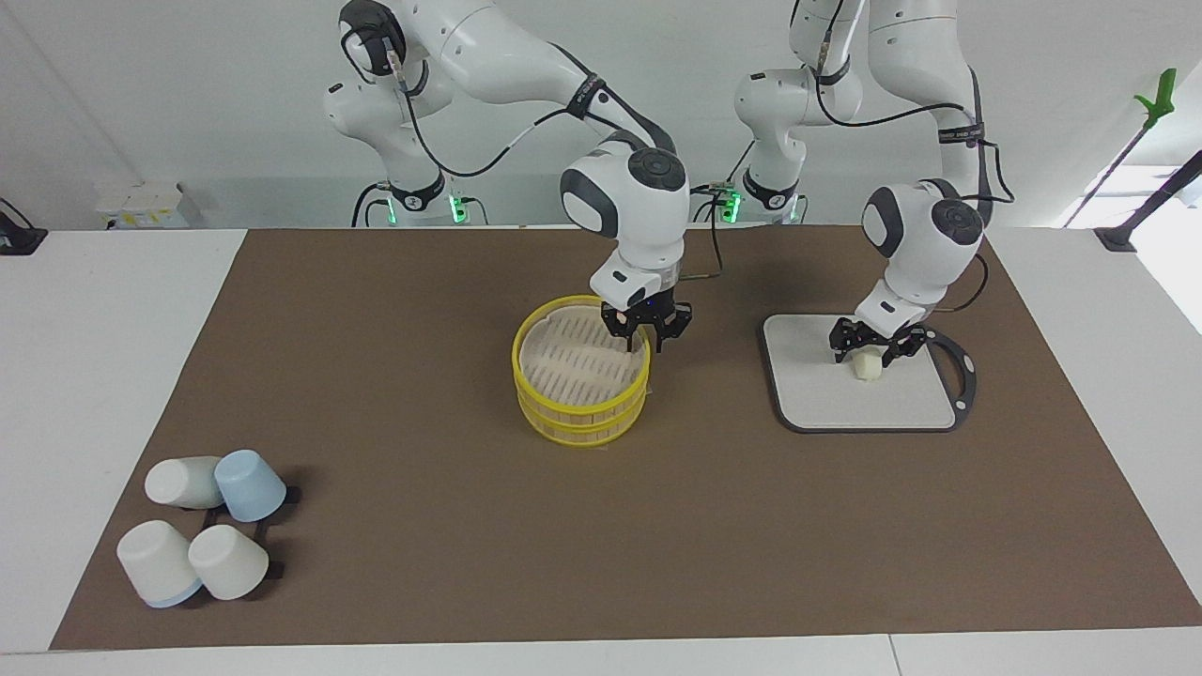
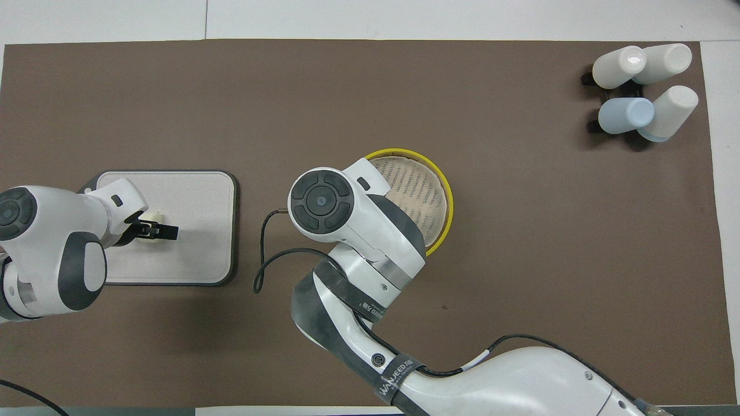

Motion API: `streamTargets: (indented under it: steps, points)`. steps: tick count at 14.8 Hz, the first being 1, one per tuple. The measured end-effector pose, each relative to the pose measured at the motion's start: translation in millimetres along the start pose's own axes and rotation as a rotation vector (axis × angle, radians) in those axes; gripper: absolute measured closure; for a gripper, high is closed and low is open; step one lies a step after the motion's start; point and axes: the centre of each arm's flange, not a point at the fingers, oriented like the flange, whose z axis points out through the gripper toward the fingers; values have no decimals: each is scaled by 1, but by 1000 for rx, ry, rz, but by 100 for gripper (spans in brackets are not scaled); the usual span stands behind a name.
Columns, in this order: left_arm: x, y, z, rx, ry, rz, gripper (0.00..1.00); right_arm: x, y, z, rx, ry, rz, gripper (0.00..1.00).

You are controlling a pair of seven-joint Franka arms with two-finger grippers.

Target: Place bun in steamer

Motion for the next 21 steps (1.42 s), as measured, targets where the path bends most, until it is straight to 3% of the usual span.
streamTargets:
  steps: [2,3,5,7,11,14,16,19,21]
  points:
    - [1,0,-2,0,0,1,52,2,1,0,5,5,-33,86]
    - [3,-1,-5,-2,-6,1,63,3,1,-2,10,14,-66,91]
    - [12,-4,-23,-12,-43,1,64,9,6,-13,-17,-6,-80,91]
    - [30,-8,-65,-26,-90,-3,64,28,29,-45,-95,-68,-72,91]
    - [67,19,-169,-29,-86,-176,63,79,147,-132,-169,-180,-181,91]
    - [103,150,-207,-46,-27,-358,63,82,206,-165,-191,-247,-237,91]
    - [111,250,-201,-73,-21,-439,63,92,244,-170,-185,-280,-277,91]
    - [101,380,-147,-113,31,-448,63,113,318,-175,-156,-314,-319,91]
    - [81,427,-94,-111,27,-423,62,119,342,-174,-145,-326,-327,91]
